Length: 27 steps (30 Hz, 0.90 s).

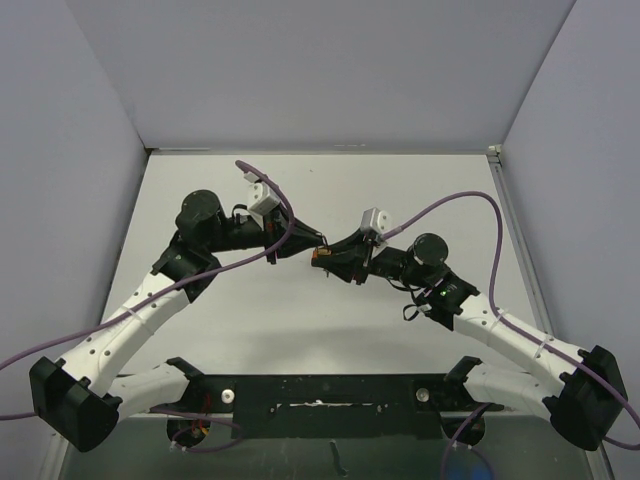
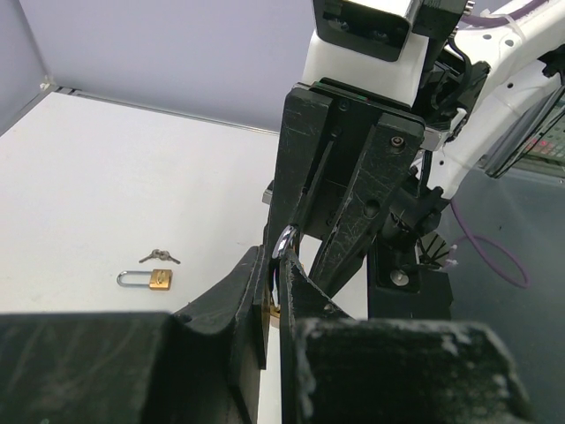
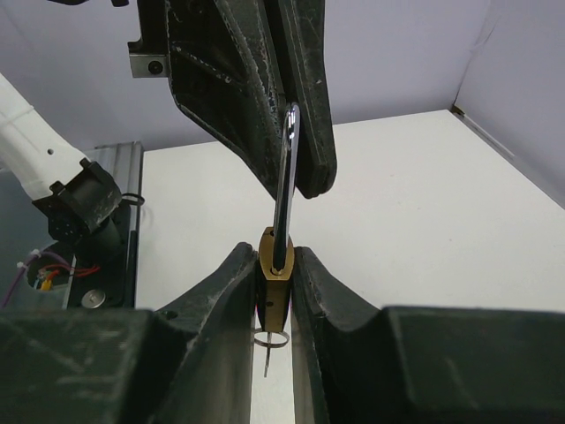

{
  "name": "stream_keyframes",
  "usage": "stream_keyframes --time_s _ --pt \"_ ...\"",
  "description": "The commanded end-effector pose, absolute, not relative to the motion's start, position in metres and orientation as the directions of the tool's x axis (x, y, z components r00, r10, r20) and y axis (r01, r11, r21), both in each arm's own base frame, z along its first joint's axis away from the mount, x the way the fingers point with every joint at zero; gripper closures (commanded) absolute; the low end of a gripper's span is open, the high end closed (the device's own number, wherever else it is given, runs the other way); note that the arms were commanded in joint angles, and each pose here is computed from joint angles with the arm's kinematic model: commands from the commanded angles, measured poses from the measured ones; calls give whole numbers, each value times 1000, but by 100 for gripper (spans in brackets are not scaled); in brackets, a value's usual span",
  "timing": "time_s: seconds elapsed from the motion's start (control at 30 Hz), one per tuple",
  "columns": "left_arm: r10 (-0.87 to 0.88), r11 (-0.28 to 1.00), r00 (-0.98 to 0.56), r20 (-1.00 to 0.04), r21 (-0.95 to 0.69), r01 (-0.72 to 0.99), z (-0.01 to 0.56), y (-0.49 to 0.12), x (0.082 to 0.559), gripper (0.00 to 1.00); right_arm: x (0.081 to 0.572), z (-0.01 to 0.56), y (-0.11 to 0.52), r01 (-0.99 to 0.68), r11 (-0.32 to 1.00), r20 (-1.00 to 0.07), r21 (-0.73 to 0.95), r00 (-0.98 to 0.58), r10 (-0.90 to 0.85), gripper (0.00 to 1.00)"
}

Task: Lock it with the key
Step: Lock the lock.

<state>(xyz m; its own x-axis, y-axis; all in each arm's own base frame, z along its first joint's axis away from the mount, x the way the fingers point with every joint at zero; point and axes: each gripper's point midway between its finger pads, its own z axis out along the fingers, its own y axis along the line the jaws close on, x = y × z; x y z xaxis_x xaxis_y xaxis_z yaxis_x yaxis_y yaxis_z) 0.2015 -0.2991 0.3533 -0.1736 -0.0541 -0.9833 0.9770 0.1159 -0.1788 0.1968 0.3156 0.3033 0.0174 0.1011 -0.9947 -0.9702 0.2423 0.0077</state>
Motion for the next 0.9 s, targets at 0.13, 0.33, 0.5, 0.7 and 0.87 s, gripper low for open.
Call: stream_keyframes --time_s 0.13,0.33,0.5,0.7,0.87 --pt "-37 64 -222 -974 -224 972 344 -305 187 100 199 389 314 -933 288 -924 -215 290 250 100" --pt "-25 61 -234 -972 -235 970 340 -306 186 100 197 402 314 -922 283 -908 -262 336 253 100" --pt "-20 55 -238 -971 -239 970 338 -307 184 100 197 413 313 -911 289 -895 -294 368 251 100" --pt "-7 52 -253 -967 -253 966 333 -310 184 100 197 429 308 -895 317 -877 -313 401 265 100" --pt "1 40 -274 -962 -273 961 327 -313 183 100 191 447 303 -876 331 -840 -351 450 303 100"
